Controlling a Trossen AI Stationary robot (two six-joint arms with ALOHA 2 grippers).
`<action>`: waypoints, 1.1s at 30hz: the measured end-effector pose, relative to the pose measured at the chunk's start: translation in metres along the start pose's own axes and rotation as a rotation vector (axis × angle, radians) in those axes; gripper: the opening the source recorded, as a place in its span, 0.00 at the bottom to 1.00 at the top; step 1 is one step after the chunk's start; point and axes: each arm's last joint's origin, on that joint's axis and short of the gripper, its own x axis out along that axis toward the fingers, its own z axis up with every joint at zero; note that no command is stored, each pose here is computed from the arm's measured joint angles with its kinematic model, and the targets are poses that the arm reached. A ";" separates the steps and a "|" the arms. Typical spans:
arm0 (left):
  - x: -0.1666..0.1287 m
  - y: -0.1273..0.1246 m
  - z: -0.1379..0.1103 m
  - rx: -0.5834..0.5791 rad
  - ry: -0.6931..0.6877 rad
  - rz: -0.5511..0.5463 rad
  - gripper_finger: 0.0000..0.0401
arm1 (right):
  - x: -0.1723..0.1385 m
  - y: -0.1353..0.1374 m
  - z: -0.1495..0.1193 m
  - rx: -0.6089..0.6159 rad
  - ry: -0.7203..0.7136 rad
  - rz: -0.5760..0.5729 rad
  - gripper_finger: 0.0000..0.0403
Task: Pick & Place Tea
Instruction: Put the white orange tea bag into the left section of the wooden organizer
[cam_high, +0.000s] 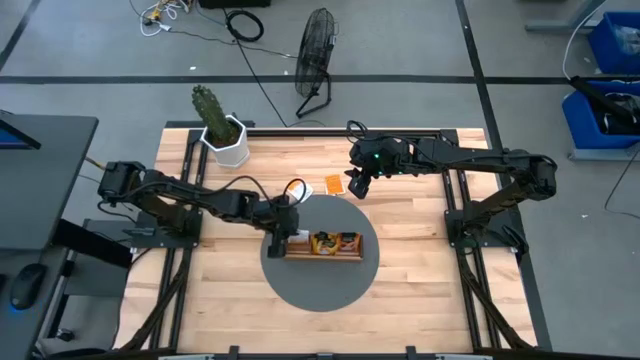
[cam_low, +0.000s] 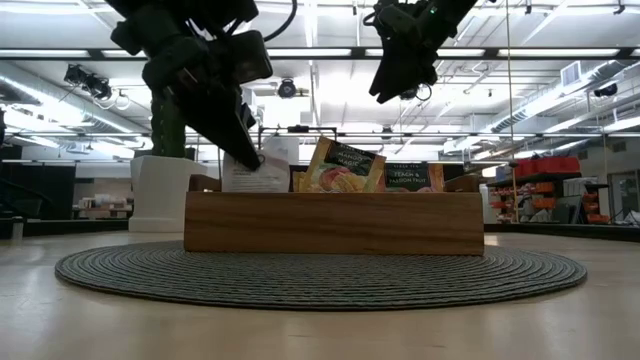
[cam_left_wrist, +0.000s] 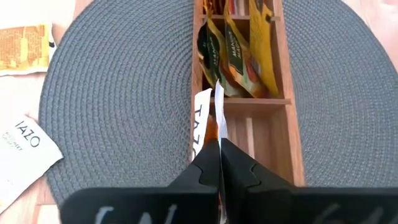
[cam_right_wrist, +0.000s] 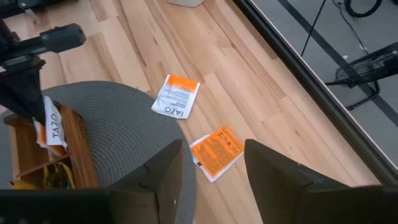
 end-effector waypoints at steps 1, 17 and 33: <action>0.000 0.000 0.000 -0.002 -0.001 0.000 0.00 | 0.000 0.000 0.000 0.000 -0.001 -0.005 0.44; 0.000 0.000 0.000 -0.055 0.000 0.001 0.32 | 0.000 0.000 0.000 0.000 -0.005 -0.014 0.44; -0.056 0.028 0.013 -0.077 -0.159 0.137 0.40 | 0.000 0.000 0.001 0.001 -0.010 -0.013 0.44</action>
